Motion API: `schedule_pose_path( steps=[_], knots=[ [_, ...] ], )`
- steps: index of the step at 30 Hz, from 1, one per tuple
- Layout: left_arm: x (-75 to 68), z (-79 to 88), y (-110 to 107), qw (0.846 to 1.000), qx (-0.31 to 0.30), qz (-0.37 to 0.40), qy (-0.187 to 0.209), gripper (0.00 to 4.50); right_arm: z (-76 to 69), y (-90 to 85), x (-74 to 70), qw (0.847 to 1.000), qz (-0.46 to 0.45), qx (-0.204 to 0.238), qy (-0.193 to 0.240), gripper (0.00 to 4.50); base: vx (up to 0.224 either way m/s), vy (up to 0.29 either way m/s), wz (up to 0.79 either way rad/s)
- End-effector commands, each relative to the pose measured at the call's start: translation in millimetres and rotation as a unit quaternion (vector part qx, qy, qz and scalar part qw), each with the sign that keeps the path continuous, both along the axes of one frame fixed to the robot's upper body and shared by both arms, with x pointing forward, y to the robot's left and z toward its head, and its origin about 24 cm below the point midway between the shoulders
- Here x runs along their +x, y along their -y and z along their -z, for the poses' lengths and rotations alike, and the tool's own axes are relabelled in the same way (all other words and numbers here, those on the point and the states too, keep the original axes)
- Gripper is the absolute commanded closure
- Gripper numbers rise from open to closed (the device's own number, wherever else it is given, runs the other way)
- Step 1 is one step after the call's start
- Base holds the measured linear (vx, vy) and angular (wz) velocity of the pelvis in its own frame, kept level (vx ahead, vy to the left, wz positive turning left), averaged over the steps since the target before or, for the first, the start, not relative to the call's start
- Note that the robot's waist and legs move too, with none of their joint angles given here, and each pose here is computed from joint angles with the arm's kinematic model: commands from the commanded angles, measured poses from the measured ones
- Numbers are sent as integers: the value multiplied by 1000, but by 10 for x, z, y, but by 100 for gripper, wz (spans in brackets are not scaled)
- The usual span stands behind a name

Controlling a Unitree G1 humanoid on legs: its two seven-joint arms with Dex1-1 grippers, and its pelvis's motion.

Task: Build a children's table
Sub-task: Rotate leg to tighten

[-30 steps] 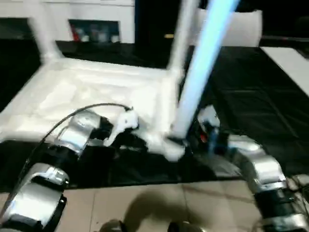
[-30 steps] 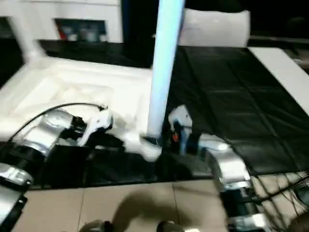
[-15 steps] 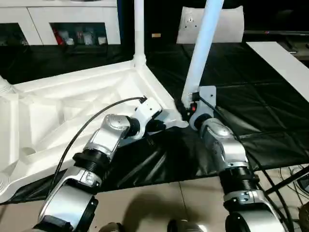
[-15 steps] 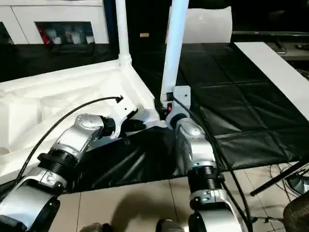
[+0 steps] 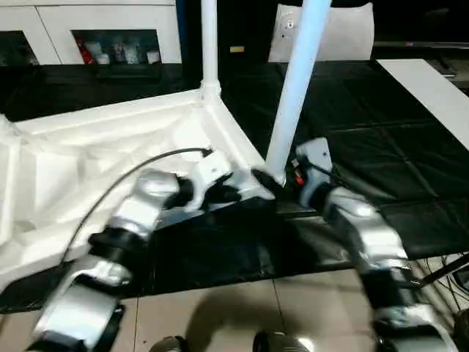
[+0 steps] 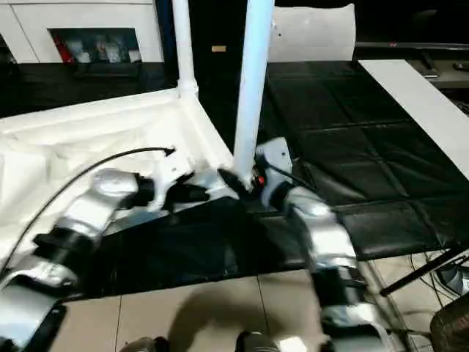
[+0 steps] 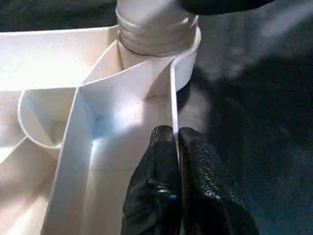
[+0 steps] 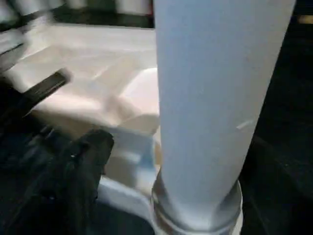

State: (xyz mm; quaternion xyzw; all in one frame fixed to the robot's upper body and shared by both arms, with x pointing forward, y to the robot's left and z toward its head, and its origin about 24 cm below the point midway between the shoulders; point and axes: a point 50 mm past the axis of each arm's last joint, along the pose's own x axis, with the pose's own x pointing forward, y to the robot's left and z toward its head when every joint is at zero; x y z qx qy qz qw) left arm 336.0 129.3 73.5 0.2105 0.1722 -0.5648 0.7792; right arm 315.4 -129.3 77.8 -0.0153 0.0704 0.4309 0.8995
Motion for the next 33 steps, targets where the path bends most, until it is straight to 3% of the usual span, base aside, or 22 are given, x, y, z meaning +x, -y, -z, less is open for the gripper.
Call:
schedule_pose_path(
  steps=[1,6,13,21,33],
  knots=[
    [-79,14,9,997,12,73,-11,450,-29,-27,-79,997,-75,0,-4,8,0,0,0],
    [-160,-5,-89,987,24,148,-50,450,-25,152,-187,986,-158,-31,-30,8,0,0,0],
    [-184,-5,-167,973,66,212,-61,450,-29,228,-260,972,-226,-59,-33,8,0,0,0],
    [-174,-46,-130,960,82,259,-63,450,-30,188,-318,954,-291,-59,-44,79,0,0,0],
    [-172,-50,-114,957,81,273,-60,450,-29,131,-306,946,-315,-52,-49,186,0,0,0]
  ],
)
